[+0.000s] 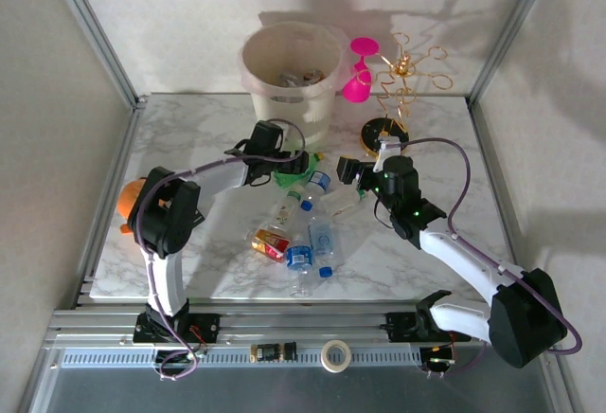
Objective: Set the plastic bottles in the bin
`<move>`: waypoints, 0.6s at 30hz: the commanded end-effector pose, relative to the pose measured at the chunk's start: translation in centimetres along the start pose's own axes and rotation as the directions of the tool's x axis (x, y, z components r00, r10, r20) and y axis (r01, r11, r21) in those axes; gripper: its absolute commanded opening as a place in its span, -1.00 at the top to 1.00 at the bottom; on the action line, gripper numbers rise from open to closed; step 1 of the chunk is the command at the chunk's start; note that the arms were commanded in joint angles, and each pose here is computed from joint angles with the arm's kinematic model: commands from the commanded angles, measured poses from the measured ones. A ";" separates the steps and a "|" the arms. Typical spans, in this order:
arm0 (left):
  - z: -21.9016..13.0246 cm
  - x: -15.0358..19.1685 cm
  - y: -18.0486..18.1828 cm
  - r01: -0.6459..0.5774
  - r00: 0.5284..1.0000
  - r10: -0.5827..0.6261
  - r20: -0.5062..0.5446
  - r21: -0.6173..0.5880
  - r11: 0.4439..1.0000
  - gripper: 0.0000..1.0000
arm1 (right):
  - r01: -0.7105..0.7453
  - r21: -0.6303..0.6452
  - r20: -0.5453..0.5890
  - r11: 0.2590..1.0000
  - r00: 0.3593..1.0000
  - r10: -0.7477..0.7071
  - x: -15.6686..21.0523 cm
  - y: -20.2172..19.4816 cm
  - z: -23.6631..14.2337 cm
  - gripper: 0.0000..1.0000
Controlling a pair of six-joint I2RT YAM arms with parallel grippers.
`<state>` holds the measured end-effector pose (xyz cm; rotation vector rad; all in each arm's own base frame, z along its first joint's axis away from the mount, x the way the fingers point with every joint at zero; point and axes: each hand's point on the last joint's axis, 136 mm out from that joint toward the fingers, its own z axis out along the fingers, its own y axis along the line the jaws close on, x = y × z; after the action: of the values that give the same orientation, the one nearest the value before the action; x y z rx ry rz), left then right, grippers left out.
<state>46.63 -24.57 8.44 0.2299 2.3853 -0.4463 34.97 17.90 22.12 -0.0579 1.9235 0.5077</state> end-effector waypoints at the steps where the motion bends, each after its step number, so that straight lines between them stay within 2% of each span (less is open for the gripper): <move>1: 0.9 1.0 0.4 -0.081 0.995 0.081 -0.064 -0.003 0.997 -0.99 | 0.000 0.015 0.030 1.000 1.000 0.000 -0.5 -0.2 -0.4 -0.97; 11: 2.7 2.5 0.3 -0.114 0.987 0.115 -0.109 0.022 0.993 -0.98 | -0.003 0.025 0.041 1.000 0.999 0.002 -0.7 -0.5 -1.1 -0.98; 18: 3.1 3.8 0.7 -0.091 0.988 0.092 -0.124 0.014 0.996 -0.87 | -0.003 0.025 0.050 1.000 0.999 0.002 -1.0 -0.4 -1.4 -0.98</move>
<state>46.40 -25.00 4.95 0.3636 2.4545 -0.4067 34.52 17.14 22.97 -0.0373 1.8969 0.4934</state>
